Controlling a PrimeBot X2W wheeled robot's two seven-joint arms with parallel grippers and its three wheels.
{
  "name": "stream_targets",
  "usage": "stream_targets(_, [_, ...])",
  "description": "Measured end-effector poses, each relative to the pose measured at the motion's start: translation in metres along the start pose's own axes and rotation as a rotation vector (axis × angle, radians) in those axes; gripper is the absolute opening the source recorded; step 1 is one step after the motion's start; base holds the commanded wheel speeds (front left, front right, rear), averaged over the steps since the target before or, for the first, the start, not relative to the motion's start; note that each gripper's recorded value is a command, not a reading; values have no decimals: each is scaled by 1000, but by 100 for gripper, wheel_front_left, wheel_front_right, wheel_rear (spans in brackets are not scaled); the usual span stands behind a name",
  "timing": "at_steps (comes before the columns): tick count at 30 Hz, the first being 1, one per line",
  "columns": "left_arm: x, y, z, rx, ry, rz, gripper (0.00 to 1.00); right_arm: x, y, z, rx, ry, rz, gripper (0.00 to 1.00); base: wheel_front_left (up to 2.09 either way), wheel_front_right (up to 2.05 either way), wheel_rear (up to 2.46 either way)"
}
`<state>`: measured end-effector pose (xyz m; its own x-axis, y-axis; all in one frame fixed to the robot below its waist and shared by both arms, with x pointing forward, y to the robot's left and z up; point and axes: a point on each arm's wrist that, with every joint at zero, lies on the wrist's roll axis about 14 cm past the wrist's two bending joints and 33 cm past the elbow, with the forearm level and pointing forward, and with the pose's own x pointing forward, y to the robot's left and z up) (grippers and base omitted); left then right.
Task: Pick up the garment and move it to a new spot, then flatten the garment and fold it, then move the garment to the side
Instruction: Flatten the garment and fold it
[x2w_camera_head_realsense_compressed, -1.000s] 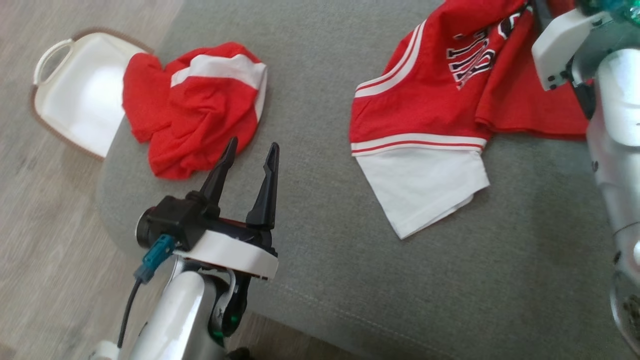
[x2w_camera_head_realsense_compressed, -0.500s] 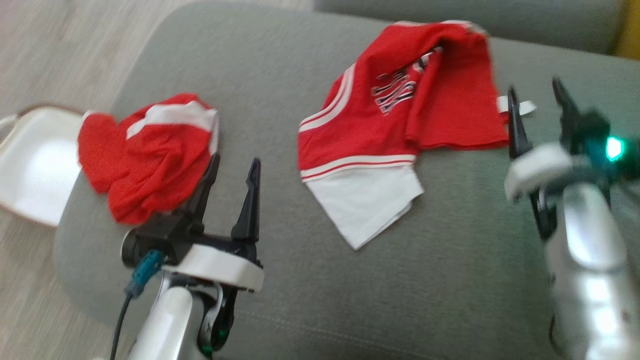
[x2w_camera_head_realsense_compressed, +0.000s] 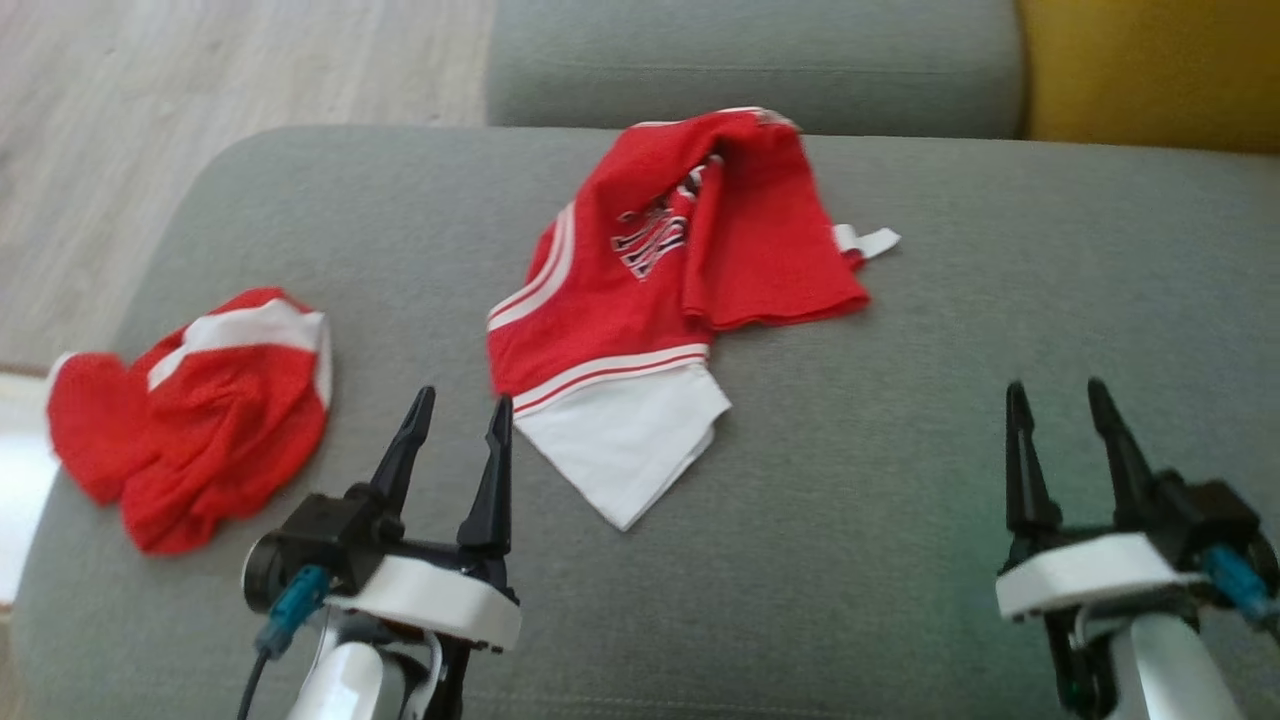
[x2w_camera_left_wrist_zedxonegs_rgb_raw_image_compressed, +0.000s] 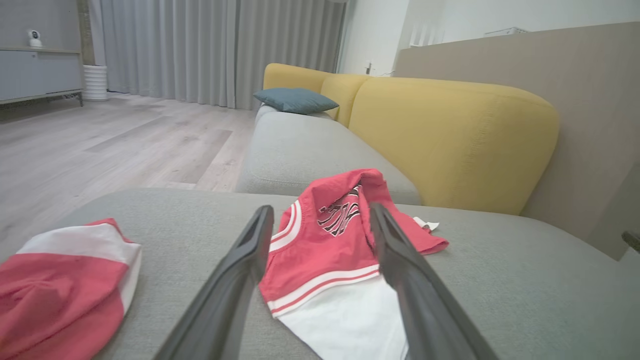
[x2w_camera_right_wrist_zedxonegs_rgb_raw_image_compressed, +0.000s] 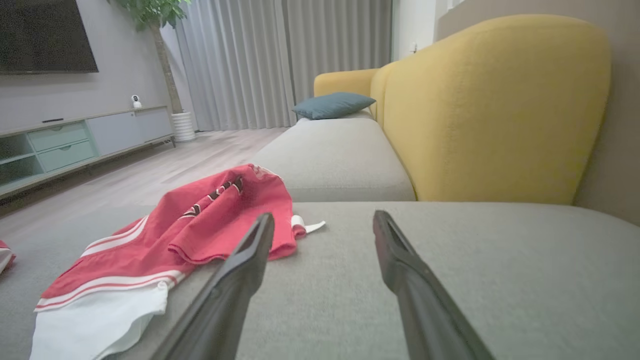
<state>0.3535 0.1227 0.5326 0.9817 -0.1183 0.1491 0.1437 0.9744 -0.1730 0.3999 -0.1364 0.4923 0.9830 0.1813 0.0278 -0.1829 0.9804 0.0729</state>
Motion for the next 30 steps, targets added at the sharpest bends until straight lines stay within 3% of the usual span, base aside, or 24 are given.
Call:
stream_targets(14, [8,2,-16,14,47,-19,100,-4,-5,-21,33,53,-18,100,0,0,0])
stream_targets(22, [27,9,-28,26,76,-29,100,66,15,-41,109,121,37,100,0,0,0])
stream_targets(30, [30,37,-43,40,123,42,100,129,41,-89,212,275,63,100,0,0,0])
